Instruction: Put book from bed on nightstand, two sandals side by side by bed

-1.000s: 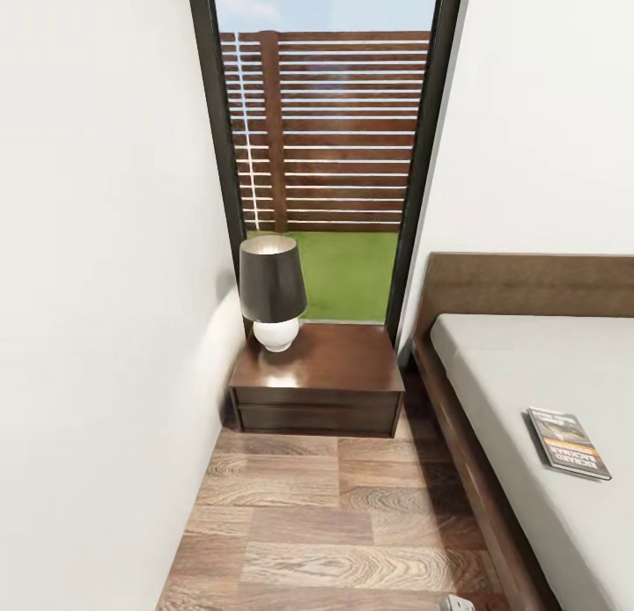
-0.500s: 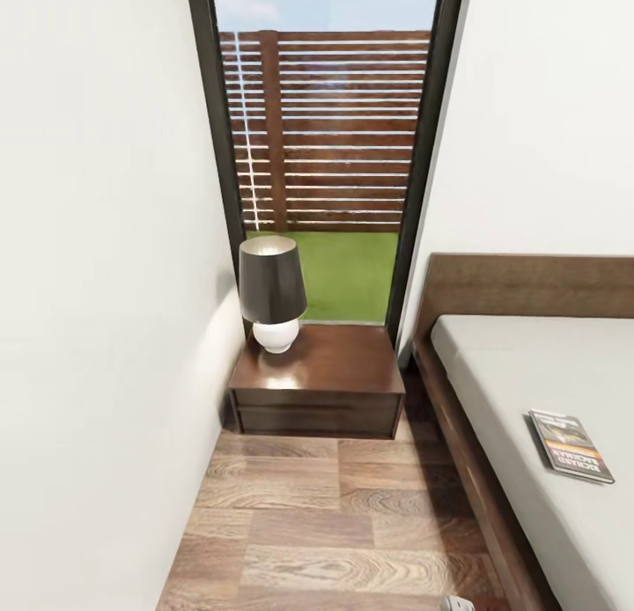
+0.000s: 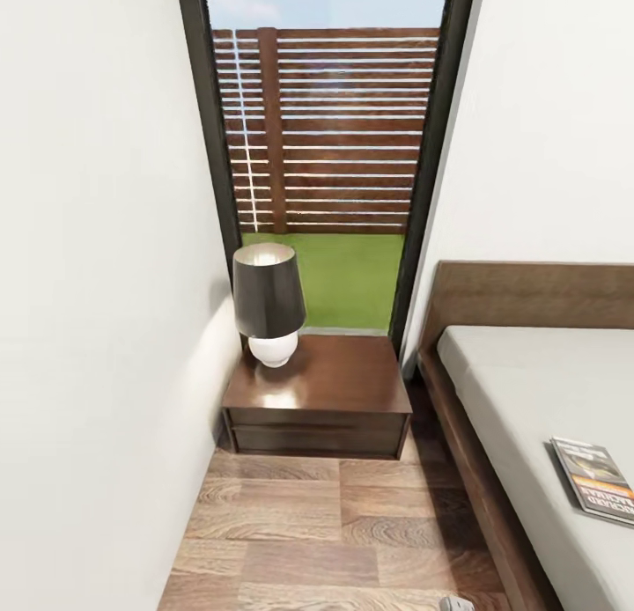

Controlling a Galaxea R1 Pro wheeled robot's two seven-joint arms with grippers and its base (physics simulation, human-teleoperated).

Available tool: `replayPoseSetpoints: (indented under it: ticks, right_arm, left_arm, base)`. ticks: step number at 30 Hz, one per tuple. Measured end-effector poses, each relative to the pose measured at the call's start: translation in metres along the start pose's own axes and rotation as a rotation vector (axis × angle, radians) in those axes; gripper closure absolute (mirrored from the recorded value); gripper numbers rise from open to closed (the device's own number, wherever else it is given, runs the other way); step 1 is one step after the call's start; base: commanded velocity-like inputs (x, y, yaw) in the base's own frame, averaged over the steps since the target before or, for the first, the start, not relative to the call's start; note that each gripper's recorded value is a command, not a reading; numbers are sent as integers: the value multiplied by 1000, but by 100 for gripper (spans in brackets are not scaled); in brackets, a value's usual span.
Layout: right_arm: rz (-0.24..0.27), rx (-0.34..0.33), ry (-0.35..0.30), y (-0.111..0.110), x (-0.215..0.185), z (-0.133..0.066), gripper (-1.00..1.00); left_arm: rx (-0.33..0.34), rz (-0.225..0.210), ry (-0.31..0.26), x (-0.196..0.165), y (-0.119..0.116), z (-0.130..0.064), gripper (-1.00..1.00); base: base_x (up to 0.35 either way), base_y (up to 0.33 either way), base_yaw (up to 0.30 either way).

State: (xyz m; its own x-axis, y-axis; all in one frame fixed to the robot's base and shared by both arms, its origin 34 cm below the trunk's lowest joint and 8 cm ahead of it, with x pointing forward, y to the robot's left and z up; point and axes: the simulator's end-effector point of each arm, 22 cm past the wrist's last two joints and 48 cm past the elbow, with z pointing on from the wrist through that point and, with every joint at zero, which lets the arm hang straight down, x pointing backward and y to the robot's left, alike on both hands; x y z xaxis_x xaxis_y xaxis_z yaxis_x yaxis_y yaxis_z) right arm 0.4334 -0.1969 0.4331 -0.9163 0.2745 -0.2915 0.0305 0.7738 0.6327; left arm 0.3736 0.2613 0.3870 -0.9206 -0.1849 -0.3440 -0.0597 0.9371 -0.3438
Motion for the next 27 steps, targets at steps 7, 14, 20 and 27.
replayPoseSetpoints:
  ticks: [7,14,20,27]
  right_arm:
    - [1,0,0,0,0,0,-100]
    - [0,0,0,6,-4,-6,-100]
    - [1,0,0,13,-8,-14,-100]
    - [1,0,1,21,-13,-23,-100]
  left_arm:
    - [9,-3,2,2,-7,3,-100]
    - [8,-3,3,-2,-11,-5,-100]
    - [8,-3,3,-7,-15,-14,-100]
    - [9,-3,4,-13,-20,-25,-100]
  base:
    - [29,0,0]
    - [0,0,0]
    - [0,0,0]
    - [0,0,0]
